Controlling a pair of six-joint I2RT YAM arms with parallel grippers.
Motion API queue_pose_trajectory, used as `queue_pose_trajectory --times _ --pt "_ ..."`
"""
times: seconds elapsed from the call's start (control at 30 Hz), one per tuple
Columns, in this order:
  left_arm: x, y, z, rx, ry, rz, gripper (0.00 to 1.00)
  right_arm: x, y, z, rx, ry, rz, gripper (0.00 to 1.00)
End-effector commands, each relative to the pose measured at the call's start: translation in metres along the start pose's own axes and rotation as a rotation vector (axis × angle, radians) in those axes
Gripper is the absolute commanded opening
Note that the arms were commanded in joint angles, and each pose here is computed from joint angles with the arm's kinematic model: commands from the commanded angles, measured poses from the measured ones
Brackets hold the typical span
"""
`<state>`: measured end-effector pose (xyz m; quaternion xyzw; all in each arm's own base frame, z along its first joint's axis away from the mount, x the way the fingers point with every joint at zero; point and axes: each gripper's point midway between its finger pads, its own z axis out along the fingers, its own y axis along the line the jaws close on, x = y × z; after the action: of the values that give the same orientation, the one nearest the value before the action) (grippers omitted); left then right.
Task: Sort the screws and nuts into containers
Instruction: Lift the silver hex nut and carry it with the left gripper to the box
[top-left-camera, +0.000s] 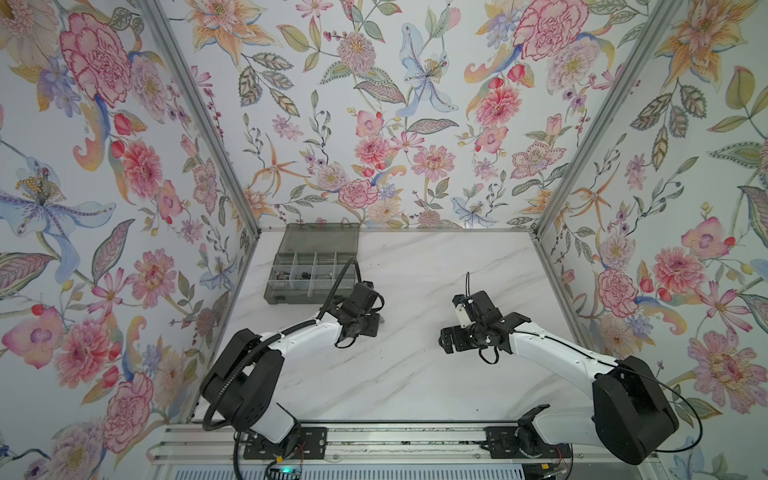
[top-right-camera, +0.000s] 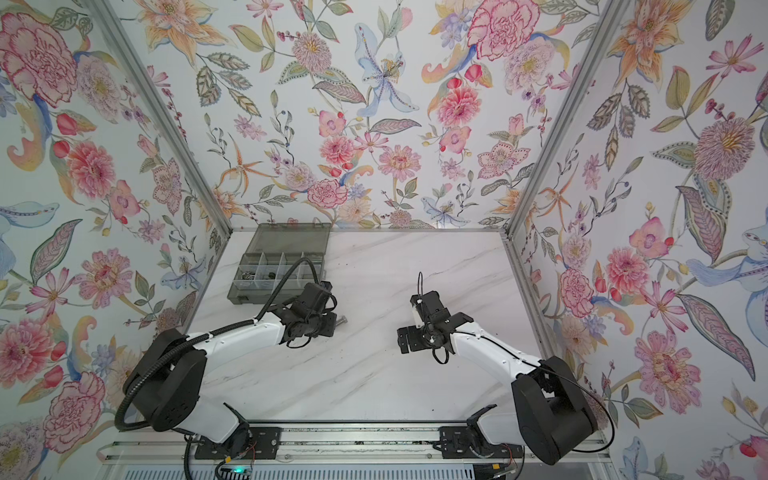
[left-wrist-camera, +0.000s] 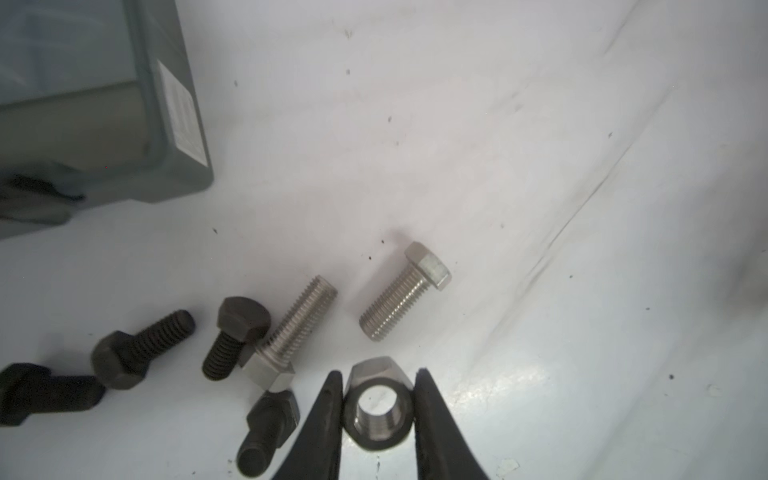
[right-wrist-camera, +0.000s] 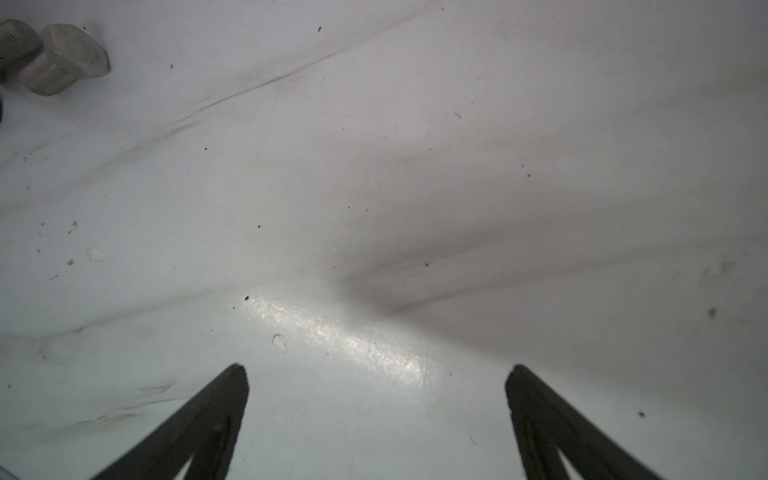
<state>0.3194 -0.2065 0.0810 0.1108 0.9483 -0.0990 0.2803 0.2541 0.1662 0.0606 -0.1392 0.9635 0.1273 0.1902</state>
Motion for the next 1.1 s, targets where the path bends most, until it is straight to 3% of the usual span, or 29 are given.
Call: queue_pose_trajectory --times 0.0,0.33,0.47,0.77,1.07 --pt "-0.031 0.019 -0.023 -0.011 -0.066 0.001 0.00 -0.003 0.002 -0.002 -0.006 -0.009 -0.001 0.99" --pt "-0.110 0.130 -0.039 -0.147 -0.227 -0.151 0.00 -0.005 0.004 -0.005 -0.009 -0.014 0.002 0.99" --pt "-0.127 0.162 -0.018 -0.154 -0.241 -0.194 0.00 -0.006 0.004 -0.006 -0.005 -0.010 0.000 0.99" --pt "-0.142 0.203 0.014 -0.187 -0.255 -0.227 0.00 -0.018 0.009 -0.014 -0.008 -0.033 -0.001 0.99" --pt "-0.136 0.210 0.031 -0.185 -0.229 -0.227 0.00 -0.019 0.011 -0.014 -0.011 -0.030 -0.008 0.99"
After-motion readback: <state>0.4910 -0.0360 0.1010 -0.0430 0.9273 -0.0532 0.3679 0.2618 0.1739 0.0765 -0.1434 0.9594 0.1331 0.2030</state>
